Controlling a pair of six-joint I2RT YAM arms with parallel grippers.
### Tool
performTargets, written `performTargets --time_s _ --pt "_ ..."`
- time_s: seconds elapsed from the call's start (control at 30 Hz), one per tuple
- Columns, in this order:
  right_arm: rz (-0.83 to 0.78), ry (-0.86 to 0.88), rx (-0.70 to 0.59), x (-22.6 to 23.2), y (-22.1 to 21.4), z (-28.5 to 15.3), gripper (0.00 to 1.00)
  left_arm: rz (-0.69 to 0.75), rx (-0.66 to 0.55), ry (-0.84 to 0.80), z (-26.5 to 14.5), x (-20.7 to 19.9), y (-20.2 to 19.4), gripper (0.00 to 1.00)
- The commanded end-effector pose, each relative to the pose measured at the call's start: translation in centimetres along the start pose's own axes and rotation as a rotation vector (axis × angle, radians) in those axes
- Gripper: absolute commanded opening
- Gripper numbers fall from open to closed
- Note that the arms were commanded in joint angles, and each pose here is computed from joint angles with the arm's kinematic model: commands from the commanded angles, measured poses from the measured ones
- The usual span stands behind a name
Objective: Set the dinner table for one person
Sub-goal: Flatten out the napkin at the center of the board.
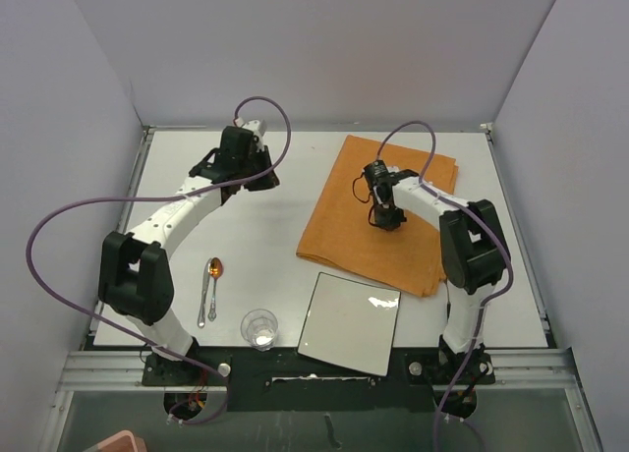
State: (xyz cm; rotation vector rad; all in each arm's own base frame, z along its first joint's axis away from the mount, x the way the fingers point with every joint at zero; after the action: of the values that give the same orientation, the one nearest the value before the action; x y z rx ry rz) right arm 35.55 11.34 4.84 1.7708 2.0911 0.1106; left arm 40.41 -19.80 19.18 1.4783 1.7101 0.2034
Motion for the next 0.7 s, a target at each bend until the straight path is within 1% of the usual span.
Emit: performTargets --time_s 0.0,0.13,0.27,0.4,0.5,0.6,0.67 --pt "0.019 -0.002 -0.191 -1.0 4.5 -4.6 0.0 0.024 -0.007 -0.018 2.1 -0.1 0.2 0.1" --pt "0.049 0.016 -0.266 -1.0 5.0 -6.7 0.0 0.045 0.025 -0.037 3.5 -0.6 -0.1 0.1" --pt "0.107 0.017 -0.316 -1.8 4.9 -8.3 0.0 0.058 0.105 -0.063 5.8 -1.7 -1.6 0.1" --pt "0.19 -0.005 -0.243 -2.4 3.7 -8.2 0.0 0.112 0.158 -0.127 7.8 -4.7 -3.3 0.1" --pt "0.222 -0.001 -0.191 -1.8 3.3 -7.2 0.0 0.168 0.224 -0.18 9.3 -6.9 -5.5 0.1" --pt "0.221 -0.006 -0.124 -1.2 3.1 -5.8 0.0 0.188 0.283 -0.209 10.2 -8.3 -7.4 0.09" --pt "0.212 0.004 -0.097 -0.8 3.9 -5.1 0.0 0.19 0.319 -0.231 10.5 -8.9 -8.9 0.09"
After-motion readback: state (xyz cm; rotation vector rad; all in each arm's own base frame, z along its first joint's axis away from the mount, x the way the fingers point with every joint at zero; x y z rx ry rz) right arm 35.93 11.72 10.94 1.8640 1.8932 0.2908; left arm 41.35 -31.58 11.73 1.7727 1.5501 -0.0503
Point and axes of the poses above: each gripper's point midway between its finger pads, its own z axis out along the fingers, its own x axis along the line the jaws close on, y = z × x, the point moved 2 cm from there along -z, back along the fingers, and after that the axes turned 8 degrees about -z, right-handed, at the moved point
